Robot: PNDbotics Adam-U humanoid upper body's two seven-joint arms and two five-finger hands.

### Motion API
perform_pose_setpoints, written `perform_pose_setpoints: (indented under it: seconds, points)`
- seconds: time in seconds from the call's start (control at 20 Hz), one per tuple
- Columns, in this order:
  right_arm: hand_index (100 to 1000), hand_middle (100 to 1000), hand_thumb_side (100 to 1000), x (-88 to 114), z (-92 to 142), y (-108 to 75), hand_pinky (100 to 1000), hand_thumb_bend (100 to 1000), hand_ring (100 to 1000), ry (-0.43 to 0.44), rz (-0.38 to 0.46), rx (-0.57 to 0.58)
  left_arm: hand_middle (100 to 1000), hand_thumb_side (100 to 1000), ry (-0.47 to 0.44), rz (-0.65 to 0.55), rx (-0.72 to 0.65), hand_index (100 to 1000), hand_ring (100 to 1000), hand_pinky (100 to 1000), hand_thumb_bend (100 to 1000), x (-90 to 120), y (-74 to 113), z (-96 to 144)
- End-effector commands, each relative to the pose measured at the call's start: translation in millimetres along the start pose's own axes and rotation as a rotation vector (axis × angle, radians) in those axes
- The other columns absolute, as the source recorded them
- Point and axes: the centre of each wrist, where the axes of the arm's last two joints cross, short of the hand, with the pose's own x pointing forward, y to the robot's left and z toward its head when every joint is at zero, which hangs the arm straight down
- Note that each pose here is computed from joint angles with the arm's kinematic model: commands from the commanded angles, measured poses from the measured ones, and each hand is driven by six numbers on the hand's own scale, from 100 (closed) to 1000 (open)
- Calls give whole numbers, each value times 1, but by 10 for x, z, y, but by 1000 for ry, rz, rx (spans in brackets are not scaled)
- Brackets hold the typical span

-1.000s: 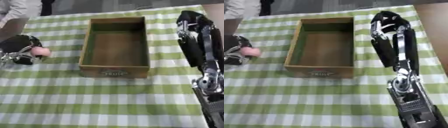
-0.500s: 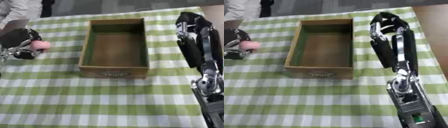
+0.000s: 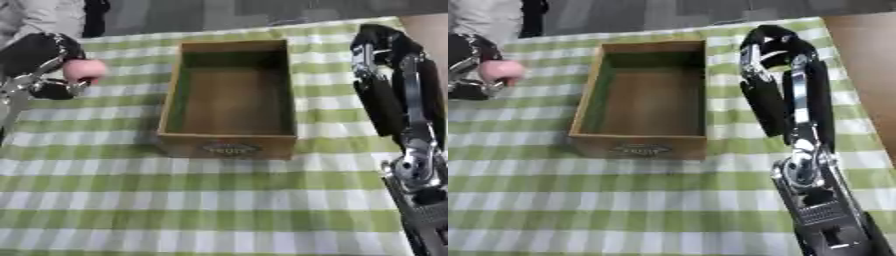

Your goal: Pick up objects on the table and place them in the box.

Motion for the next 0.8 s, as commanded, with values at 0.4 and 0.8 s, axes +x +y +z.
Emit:
perform_pose_setpoints:
  seconds: [0.4, 0.8]
  points:
    - [828, 618, 952, 89, -14, -17, 855, 100, 616, -35, -24, -18, 378, 306, -131, 17, 247, 468, 400, 197, 100, 338, 672, -621]
    - [827, 618, 951, 155, -42, 4, 854, 100, 615, -63, -50, -24, 385, 312, -154, 7, 325, 470, 407, 208, 100, 821, 793, -954]
